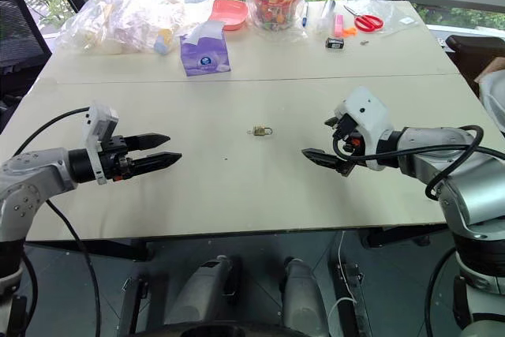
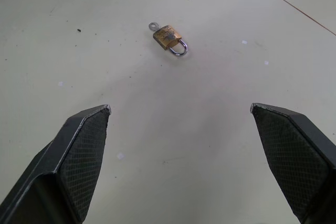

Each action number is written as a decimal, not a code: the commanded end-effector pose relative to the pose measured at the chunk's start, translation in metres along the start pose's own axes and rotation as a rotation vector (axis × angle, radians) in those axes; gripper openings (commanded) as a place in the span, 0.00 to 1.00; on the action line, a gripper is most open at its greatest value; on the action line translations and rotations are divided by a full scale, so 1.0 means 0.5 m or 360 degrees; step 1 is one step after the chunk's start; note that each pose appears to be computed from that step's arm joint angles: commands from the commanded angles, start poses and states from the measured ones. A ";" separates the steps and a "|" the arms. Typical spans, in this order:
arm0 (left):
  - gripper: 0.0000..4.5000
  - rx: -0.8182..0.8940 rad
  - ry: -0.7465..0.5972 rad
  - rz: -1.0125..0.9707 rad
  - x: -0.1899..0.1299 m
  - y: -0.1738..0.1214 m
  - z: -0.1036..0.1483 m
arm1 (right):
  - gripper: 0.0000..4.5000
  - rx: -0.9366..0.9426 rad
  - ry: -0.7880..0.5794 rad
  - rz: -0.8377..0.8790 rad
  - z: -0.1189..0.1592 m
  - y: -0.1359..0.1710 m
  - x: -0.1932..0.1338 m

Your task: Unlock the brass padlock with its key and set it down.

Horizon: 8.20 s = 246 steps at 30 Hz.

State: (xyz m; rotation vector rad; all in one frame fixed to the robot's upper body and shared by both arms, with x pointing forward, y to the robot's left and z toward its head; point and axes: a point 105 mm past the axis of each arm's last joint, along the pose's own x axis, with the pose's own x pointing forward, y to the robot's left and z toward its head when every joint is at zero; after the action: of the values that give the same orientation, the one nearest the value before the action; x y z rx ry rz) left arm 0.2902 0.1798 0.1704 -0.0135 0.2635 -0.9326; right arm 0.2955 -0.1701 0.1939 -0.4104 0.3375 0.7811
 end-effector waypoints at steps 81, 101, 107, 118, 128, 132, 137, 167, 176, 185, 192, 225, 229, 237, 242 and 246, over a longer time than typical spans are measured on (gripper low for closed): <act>0.76 -0.0158 -0.0461 -0.0444 0.140 0.040 0.158 | 0.15 -0.1398 -0.0683 -0.0114 0.242 0.027 0.178; 0.27 -0.0171 -0.0484 -0.0533 0.187 0.040 0.171 | 0.15 -0.1401 -0.0677 -0.0153 0.244 0.039 0.174; 0.27 -0.0210 -0.0523 -0.0527 0.181 0.047 0.174 | 0.15 -0.1403 -0.0688 -0.0150 0.246 0.043 0.175; 0.27 -0.0228 -0.0567 -0.0625 0.175 0.030 0.186 | 0.15 -0.1401 -0.0689 -0.0107 0.240 0.057 0.183; 0.00 -0.0237 -0.0571 -0.0610 0.176 0.034 0.185 | 0.15 -0.1399 -0.0689 -0.0106 0.238 0.059 0.183; 0.00 -0.0184 -0.0526 -0.0591 0.183 0.032 0.178 | 0.15 -0.1396 -0.0693 -0.0107 0.240 0.060 0.182; 0.00 0.0235 -0.0405 -0.0459 0.204 0.029 0.173 | 0.15 -0.1384 -0.0671 -0.0073 0.235 0.062 0.183; 0.65 0.0114 -0.0305 -0.0585 0.175 0.021 0.193 | 0.15 -0.1371 -0.0645 -0.0064 0.234 0.059 0.183; 0.65 0.0139 -0.0287 -0.0600 0.210 0.015 0.183 | 0.15 -0.1380 -0.0663 -0.0065 0.238 0.066 0.184; 0.00 0.0154 -0.0270 -0.0621 0.224 0.010 0.177 | 0.15 -0.1378 -0.0672 -0.0075 0.240 0.071 0.180; 0.00 0.0151 -0.0264 -0.0607 0.230 0.010 0.173 | 0.26 -0.1360 -0.0672 -0.0052 0.238 0.076 0.180; 0.00 0.0097 -0.0375 -0.0705 0.151 -0.036 0.189 | 0.99 -0.0633 -0.0839 -0.0293 0.239 0.025 0.131; 0.00 0.0106 -0.0385 -0.0718 0.149 -0.039 0.193 | 0.99 -0.0648 -0.0820 -0.0246 0.233 0.034 0.136; 0.00 0.0116 -0.0378 -0.0701 0.152 -0.029 0.190 | 0.99 -0.0651 -0.0771 -0.0183 0.216 0.040 0.139; 0.00 0.0102 -0.0358 -0.0686 0.164 -0.024 0.178 | 0.99 -0.0647 -0.0676 -0.0277 0.190 0.007 0.119; 0.00 0.0055 -0.0353 -0.0674 0.187 -0.017 0.165 | 0.99 -0.0603 -0.0525 -0.0221 0.141 0.009 0.087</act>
State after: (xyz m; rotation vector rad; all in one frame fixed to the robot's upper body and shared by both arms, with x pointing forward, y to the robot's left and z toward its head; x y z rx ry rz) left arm 0.3539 0.0961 0.2218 -0.1685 0.0760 -1.3378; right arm 0.3431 -0.1085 0.2191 -0.6335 -0.0988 0.7435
